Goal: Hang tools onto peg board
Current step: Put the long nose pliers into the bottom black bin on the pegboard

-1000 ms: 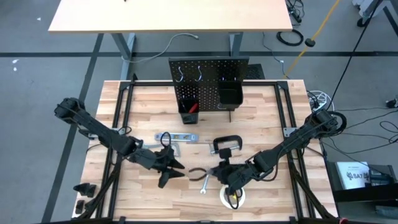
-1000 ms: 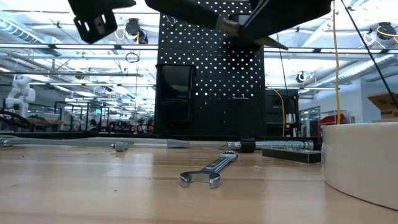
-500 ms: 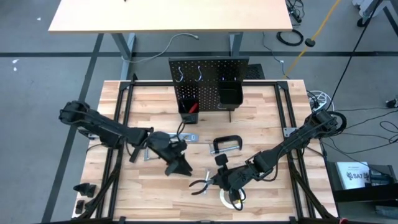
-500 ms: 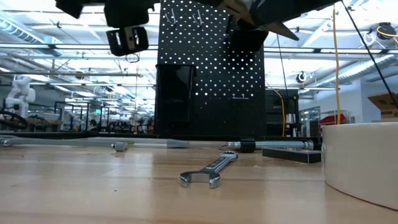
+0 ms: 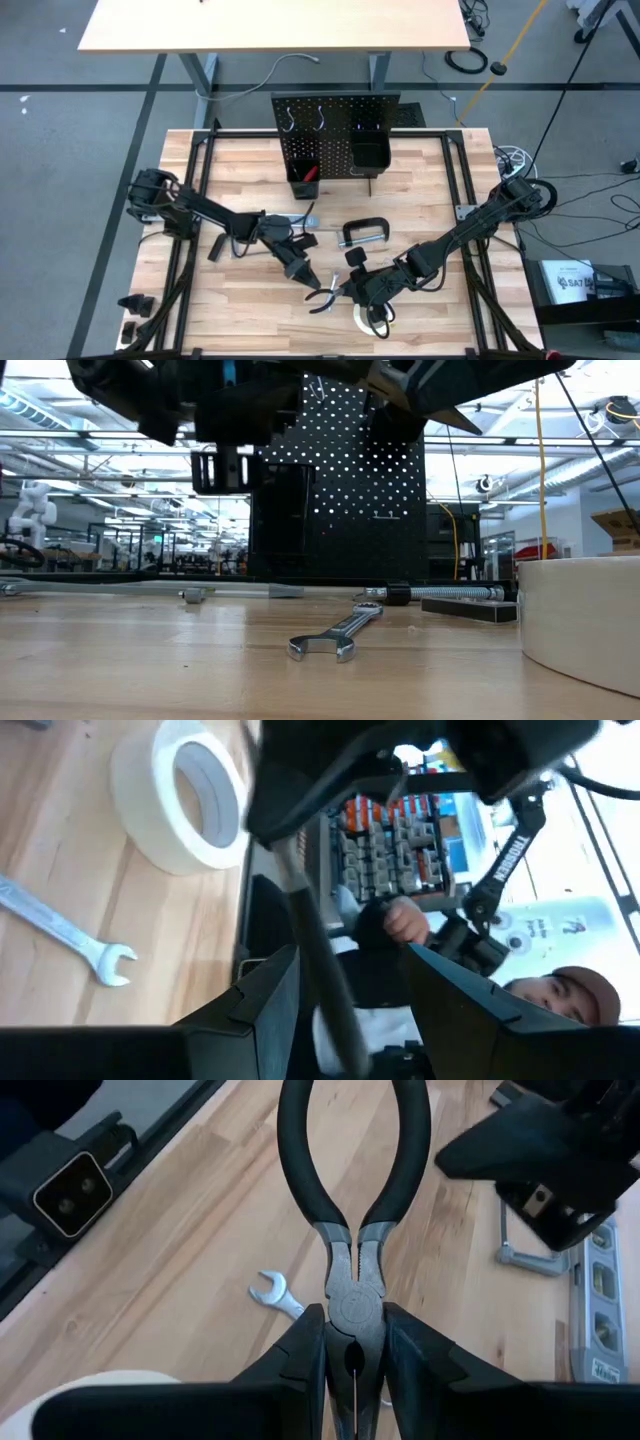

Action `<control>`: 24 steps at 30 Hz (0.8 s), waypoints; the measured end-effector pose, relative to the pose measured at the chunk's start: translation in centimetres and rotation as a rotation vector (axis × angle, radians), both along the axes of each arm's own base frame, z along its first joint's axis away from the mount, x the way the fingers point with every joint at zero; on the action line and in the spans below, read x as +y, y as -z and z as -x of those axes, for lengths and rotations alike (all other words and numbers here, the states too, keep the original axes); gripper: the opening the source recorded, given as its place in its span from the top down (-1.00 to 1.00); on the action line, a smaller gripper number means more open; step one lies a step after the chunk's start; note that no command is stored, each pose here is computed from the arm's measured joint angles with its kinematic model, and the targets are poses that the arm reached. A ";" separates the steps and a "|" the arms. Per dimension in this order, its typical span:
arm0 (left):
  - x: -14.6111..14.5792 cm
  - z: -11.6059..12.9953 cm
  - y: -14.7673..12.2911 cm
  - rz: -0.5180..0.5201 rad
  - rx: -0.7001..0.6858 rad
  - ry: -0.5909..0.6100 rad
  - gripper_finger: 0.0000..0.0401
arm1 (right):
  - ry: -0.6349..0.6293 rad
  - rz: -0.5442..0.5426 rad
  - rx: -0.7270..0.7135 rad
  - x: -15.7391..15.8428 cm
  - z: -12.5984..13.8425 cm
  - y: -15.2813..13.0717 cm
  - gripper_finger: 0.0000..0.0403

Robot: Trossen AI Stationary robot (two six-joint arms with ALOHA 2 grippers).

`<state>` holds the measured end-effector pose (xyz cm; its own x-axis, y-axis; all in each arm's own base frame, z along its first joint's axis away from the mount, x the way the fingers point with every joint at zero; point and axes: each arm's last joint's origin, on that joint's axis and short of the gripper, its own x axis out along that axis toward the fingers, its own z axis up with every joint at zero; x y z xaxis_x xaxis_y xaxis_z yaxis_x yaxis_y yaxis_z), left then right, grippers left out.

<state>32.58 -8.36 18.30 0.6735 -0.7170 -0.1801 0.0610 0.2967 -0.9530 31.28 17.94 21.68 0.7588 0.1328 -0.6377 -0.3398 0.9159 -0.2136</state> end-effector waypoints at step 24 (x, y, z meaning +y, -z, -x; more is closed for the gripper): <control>-1.2 -2.8 2.7 -0.058 0.206 0.037 0.09 | 0.055 0.009 0.067 -0.6 -1.0 2.2 0.66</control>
<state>35.37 -9.53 15.58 0.5918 -0.7248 -0.3528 -0.1216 0.3524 -0.9279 32.29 17.30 19.44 0.7204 0.0862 -0.6882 -0.3031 0.9316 -0.2006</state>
